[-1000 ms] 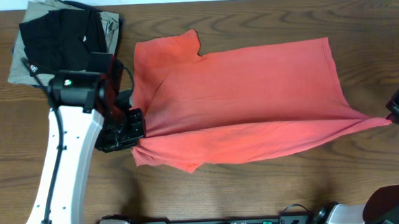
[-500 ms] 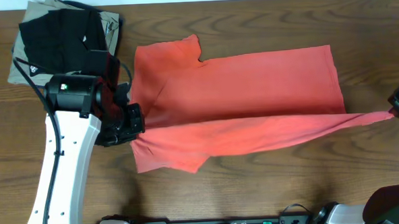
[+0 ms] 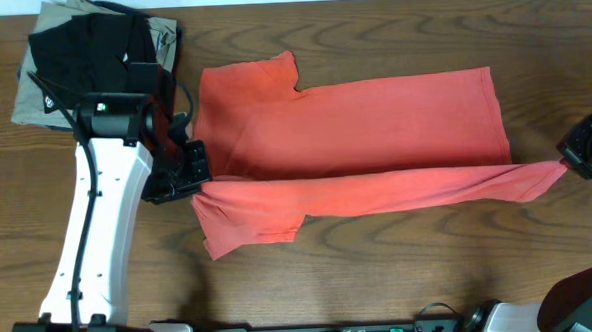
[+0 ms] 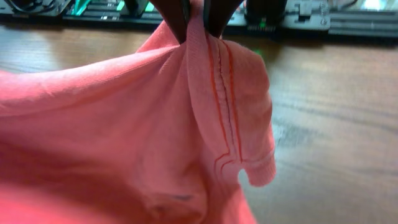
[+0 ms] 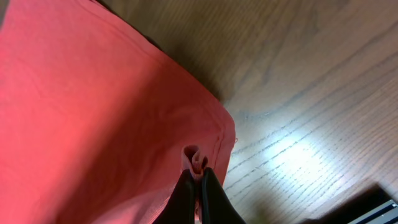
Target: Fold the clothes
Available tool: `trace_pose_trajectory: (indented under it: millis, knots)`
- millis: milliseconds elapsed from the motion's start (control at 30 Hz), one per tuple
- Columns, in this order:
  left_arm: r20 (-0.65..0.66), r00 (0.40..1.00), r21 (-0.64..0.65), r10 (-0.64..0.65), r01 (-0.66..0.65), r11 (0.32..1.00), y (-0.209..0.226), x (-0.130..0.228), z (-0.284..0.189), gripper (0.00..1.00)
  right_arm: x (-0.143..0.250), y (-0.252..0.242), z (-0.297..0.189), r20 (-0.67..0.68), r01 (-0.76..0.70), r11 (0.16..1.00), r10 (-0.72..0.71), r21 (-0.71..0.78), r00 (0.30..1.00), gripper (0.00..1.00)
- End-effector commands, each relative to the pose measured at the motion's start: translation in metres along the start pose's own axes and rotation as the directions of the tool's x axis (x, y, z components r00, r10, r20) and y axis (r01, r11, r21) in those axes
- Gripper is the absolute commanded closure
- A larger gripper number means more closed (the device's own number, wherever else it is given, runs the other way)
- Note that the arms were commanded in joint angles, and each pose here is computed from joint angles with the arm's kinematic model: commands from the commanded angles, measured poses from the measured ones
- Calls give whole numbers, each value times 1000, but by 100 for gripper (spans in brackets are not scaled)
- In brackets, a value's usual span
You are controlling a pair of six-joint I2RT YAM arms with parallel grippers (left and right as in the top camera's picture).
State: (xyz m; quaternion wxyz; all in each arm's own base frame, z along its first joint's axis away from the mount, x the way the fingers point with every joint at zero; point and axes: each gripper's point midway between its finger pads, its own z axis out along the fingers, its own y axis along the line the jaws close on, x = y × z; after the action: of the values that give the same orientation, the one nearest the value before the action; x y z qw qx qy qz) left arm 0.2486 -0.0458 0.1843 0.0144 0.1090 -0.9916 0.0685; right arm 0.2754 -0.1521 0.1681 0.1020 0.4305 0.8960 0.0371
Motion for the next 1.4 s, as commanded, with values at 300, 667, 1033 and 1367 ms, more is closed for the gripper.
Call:
trace_pose_trajectory:
  millis: [300, 667, 1033, 1367]
  knots:
    - [-26, 998, -88, -51, 48, 995, 22, 5, 1, 94, -2, 5, 4, 31, -63, 998, 64, -9, 998, 99]
    - [38, 998, -66, -59, 61, 996, 16, -18, 7, 94, 1, 37, 25, 72, 8, 999, -5, -41, 997, 99]
    - [-61, 994, -167, -94, 83, 983, 28, -28, 37, 94, -28, 32, 25, 210, 5, 1000, -11, 27, 978, 99]
    - [-138, 985, -189, -106, 79, 979, 31, -18, 45, 94, -42, 42, 21, 268, 10, 1000, -7, -10, 963, 99]
